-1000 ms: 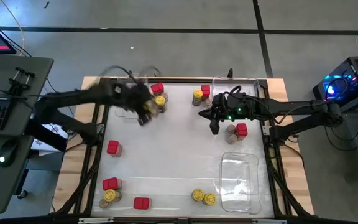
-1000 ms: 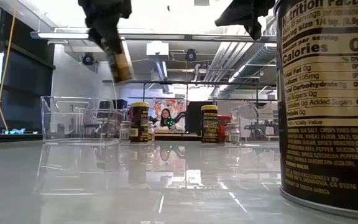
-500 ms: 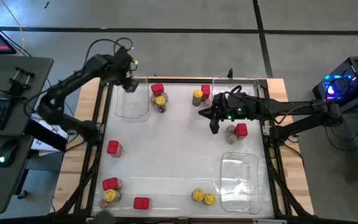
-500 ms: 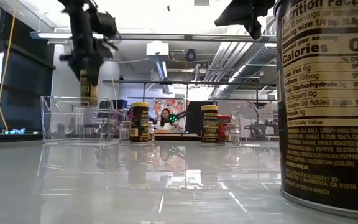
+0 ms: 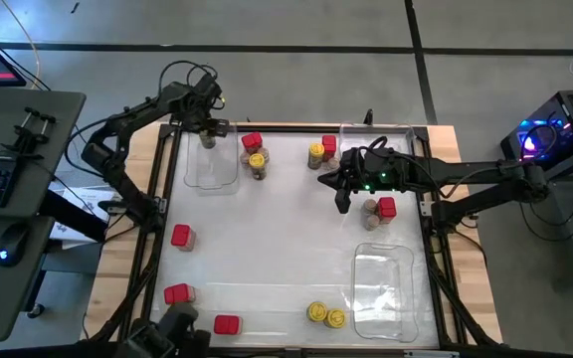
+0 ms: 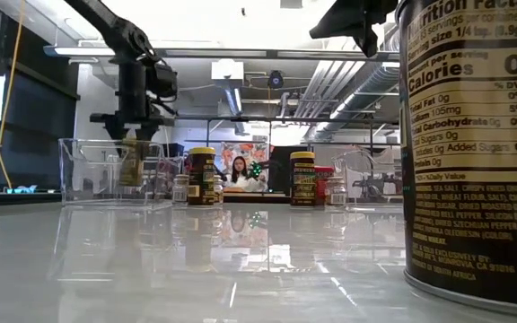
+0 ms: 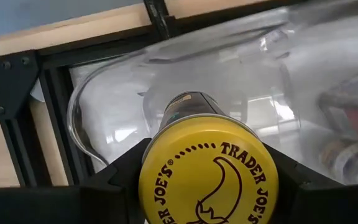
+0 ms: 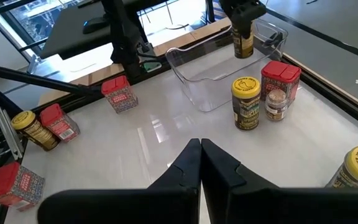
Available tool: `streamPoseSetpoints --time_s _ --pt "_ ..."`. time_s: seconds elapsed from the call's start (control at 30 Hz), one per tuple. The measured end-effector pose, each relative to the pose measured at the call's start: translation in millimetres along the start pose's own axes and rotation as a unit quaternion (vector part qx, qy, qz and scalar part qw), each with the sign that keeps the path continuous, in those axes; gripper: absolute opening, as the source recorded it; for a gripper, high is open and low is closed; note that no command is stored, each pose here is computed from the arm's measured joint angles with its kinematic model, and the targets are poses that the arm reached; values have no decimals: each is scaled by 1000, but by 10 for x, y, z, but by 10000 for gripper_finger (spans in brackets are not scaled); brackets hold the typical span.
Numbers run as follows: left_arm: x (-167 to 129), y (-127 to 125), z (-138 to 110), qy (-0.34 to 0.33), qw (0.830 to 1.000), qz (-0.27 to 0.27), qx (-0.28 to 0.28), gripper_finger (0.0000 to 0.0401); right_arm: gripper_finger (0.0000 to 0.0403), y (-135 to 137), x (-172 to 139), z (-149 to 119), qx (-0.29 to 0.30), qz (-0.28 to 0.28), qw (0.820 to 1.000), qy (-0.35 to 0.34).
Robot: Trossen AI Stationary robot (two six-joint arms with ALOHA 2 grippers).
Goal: Sort spices by type
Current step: Put the yellow seasoning bottle into the top left transparent bin
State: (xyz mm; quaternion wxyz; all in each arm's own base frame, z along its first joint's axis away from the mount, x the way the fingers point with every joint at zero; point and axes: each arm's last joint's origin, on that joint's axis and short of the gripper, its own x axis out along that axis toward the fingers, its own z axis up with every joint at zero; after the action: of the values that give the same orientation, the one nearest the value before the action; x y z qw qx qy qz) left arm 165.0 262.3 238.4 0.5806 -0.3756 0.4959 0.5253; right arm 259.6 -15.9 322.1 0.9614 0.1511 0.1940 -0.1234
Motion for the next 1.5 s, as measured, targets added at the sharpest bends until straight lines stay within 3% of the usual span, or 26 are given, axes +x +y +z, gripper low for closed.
streamPoseSetpoints --time_s 0.27,0.47,0.73,1.13,1.3,1.5 --pt "40 100 85 -13 996 -7 -88 189 0 0 0 0 1 0 1000 0" --pt "42 110 89 -13 996 -6 -93 192 0 0 0 0 0 0 1000 0" --pt "42 111 90 -14 995 -6 -94 254 0 0 0 0 0 0 1000 0" --pt "6 121 90 -17 995 -19 -95 256 0 0 0 -1 0 0 1000 0" --pt "-125 173 72 -38 995 -29 -86 256 0 0 0 -1 0 0 1000 0" --pt "-340 339 70 -87 988 -38 -119 256 0 -1 0 0 0 0 1000 0"
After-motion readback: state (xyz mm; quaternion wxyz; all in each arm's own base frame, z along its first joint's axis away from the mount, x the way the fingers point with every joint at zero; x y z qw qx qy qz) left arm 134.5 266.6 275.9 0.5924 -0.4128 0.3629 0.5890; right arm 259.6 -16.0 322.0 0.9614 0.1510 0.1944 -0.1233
